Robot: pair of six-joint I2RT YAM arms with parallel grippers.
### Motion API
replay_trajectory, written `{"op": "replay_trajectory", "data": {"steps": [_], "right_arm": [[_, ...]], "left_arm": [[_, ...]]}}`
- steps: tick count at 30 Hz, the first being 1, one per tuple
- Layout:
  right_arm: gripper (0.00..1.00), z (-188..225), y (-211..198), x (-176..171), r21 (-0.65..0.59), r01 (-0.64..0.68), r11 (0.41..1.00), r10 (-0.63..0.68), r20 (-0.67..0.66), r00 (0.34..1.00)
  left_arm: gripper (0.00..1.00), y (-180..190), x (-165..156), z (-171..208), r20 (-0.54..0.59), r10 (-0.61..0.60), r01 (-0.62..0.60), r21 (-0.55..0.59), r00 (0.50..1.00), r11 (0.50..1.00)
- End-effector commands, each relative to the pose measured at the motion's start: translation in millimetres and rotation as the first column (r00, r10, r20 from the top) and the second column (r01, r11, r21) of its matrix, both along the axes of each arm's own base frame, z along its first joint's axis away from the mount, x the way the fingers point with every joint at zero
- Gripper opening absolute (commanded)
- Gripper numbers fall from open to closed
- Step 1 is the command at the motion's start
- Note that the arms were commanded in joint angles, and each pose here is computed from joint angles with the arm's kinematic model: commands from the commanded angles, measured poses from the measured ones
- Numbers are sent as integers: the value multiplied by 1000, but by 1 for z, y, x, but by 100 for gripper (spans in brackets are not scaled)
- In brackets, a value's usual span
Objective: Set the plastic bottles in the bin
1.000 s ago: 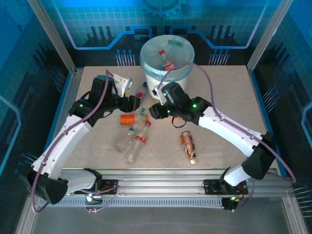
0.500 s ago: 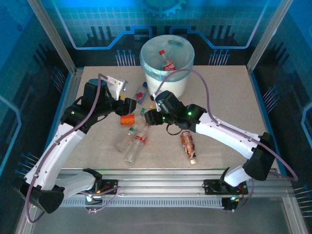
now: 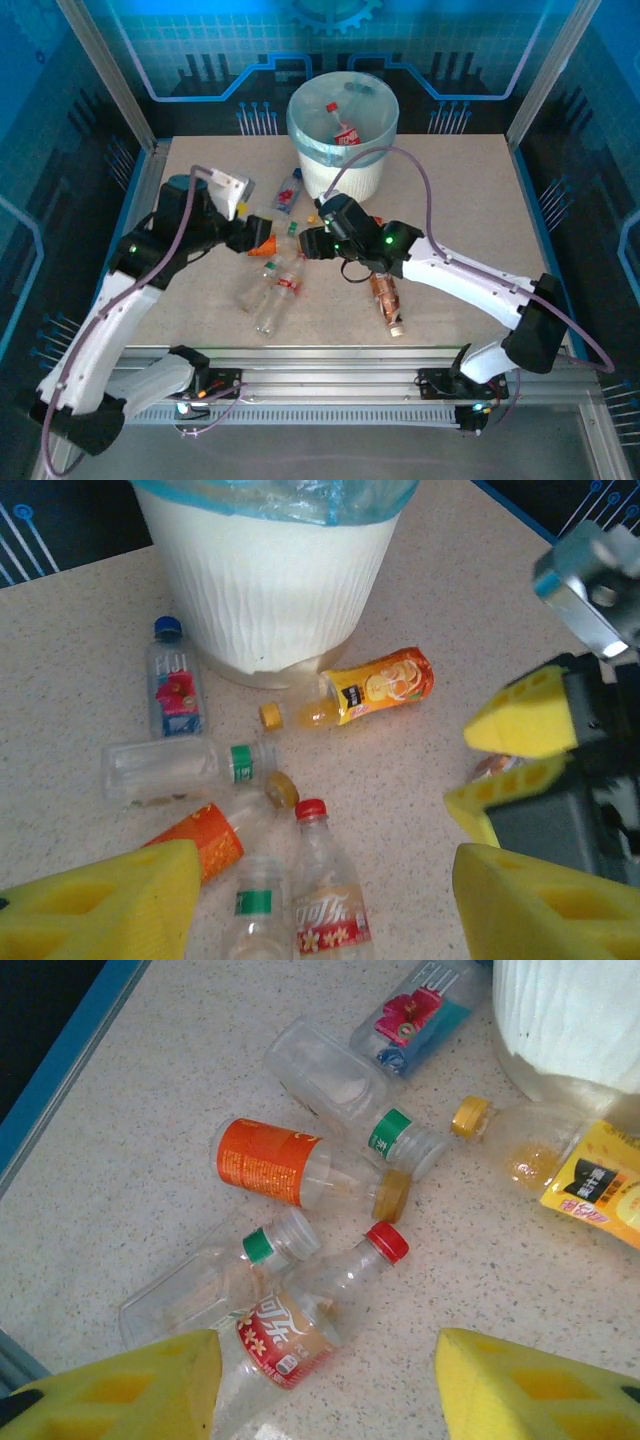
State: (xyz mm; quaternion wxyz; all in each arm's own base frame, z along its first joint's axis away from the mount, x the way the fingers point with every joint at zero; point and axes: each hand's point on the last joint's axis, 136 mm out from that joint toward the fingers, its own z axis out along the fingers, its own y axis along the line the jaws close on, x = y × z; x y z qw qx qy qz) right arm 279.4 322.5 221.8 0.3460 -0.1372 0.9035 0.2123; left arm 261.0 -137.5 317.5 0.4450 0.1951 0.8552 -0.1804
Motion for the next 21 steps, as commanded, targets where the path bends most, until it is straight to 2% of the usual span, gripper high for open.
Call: {"op": "replay_trajectory", "data": {"steps": [1,9,14,21], "right_arm": [[59,-32,3,10,29,66,997,-65,-52,997],[59,-77,36,31,75,95,993,-82,-157,984],[62,-116,41,41,70,155,985,-137,-218,966],[61,-152,46,59,128,207,970,-158,-314,936]], "left_arm": [[69,15,-18,-34,-66,38,-34,57,997,998],[69,24,-7,-70,-100,105,-95,106,989,990],[69,17,-1,-75,-127,81,-67,107,989,992],[69,16,1,-78,-136,82,-68,107,987,992]]}}
